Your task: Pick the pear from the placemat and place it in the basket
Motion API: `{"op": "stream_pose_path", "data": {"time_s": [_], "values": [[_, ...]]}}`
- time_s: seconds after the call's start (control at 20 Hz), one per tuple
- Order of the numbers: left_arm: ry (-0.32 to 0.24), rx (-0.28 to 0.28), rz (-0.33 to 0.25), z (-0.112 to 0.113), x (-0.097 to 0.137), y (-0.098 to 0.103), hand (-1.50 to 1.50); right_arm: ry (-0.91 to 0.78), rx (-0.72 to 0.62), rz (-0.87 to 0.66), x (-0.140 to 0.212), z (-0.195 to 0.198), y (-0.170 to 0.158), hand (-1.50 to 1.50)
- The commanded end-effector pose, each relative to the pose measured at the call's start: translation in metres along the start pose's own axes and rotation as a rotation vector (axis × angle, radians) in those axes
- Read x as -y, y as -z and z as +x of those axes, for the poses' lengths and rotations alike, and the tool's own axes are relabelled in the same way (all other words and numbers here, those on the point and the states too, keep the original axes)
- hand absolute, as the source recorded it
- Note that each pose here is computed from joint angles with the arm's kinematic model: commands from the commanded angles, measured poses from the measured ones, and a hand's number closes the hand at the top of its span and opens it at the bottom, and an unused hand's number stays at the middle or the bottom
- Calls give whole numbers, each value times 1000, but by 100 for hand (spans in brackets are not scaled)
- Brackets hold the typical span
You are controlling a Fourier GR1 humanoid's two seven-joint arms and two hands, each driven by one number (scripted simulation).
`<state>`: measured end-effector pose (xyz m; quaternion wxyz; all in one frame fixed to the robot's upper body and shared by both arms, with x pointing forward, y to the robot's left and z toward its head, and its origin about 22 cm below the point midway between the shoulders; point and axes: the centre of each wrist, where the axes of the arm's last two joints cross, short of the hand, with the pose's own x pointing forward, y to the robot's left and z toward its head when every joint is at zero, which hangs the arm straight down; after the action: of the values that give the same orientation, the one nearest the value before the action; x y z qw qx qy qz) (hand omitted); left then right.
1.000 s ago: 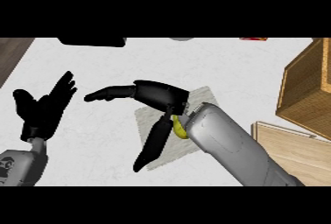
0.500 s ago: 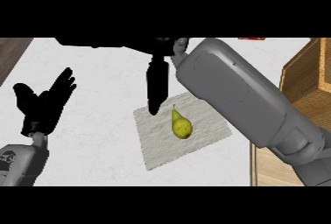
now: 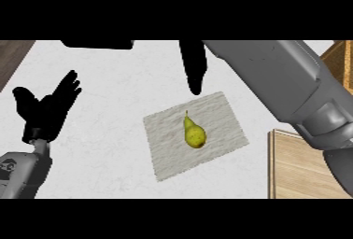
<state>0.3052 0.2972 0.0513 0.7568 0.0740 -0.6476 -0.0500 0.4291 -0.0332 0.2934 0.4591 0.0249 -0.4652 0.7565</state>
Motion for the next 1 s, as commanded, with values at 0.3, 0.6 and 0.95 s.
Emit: {"op": "stream_pose_path", "data": {"time_s": [0.3,0.6,0.95], "values": [[-4,4,-2,-6,-4,-7,0,174,85,53,16,-64,-39,-150],[-4,-22,27,-16,-24,-1,0,199,148,5,-20,-92,-16,-150],[3,-25,32,-13,-5,1,0,218,176,-47,-83,-117,28,-150]]}}
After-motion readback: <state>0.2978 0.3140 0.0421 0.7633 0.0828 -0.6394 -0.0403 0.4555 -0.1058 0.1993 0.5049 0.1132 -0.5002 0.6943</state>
